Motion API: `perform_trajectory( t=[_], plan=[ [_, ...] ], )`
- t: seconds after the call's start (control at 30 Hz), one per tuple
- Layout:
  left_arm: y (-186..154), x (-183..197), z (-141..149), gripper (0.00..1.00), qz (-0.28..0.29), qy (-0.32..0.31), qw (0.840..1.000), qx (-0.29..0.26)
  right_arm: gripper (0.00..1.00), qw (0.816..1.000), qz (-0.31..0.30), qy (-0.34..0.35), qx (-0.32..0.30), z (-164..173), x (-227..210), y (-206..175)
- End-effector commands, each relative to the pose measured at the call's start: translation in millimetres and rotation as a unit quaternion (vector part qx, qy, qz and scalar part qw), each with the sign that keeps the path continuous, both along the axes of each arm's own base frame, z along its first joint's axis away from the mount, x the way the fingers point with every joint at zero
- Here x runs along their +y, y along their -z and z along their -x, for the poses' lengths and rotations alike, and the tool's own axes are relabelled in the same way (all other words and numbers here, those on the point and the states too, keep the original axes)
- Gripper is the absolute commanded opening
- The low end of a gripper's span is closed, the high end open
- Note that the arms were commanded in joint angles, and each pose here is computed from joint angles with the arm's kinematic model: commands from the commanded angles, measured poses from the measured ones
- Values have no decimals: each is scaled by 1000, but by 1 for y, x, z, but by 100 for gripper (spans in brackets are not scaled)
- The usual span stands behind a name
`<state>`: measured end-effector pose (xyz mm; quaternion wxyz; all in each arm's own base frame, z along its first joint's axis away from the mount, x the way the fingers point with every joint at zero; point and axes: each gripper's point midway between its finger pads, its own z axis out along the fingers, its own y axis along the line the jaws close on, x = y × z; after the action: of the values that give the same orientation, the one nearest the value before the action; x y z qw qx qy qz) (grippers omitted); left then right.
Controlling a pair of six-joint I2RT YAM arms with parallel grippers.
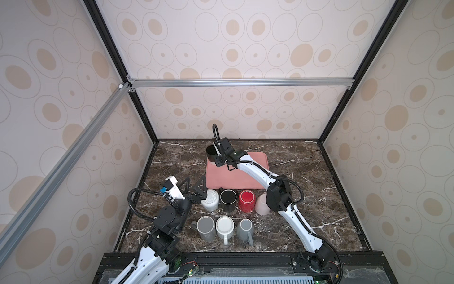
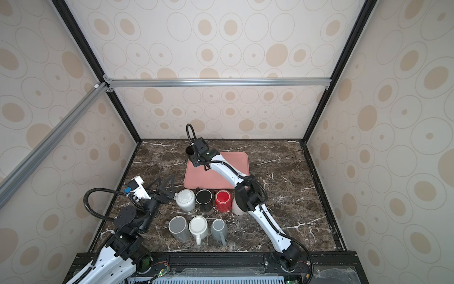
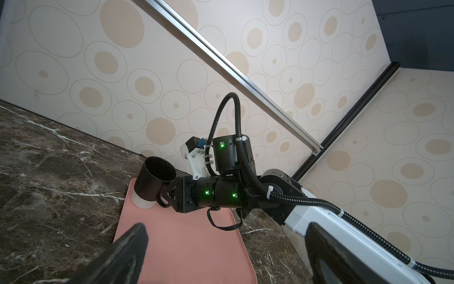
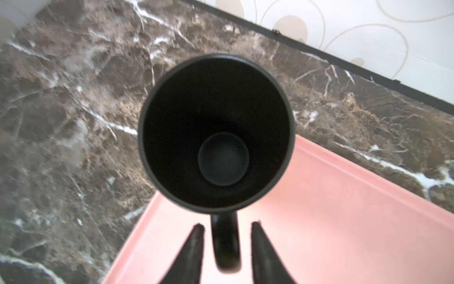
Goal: Turn the mug right side up
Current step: Place the mug on the tray.
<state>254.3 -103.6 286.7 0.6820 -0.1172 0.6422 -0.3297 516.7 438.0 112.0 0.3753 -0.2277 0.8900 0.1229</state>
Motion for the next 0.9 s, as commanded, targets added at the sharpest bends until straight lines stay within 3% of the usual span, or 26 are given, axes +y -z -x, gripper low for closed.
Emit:
perform_trajectory(
  t=[0.0,0.17,0.4,0.6,0.87],
  plan=[
    [-8,2,2,99,-2,-4,1000,-12,47,1000,-22,0,-20,-1,5,-22],
    [-10,3,3,99,0,-4,1000,-14,62,997,-52,2,-63,0,1,-58],
    [-16,1,2,99,2,0,1000,-18,68,989,-99,-4,-113,19,-14,-130],
    [-24,-7,-1,100,-6,15,1000,-18,70,985,-140,-15,-105,68,-42,-165],
    [-30,-12,-3,99,-11,24,999,-21,74,989,-129,8,-66,168,-120,-144]
  ],
)
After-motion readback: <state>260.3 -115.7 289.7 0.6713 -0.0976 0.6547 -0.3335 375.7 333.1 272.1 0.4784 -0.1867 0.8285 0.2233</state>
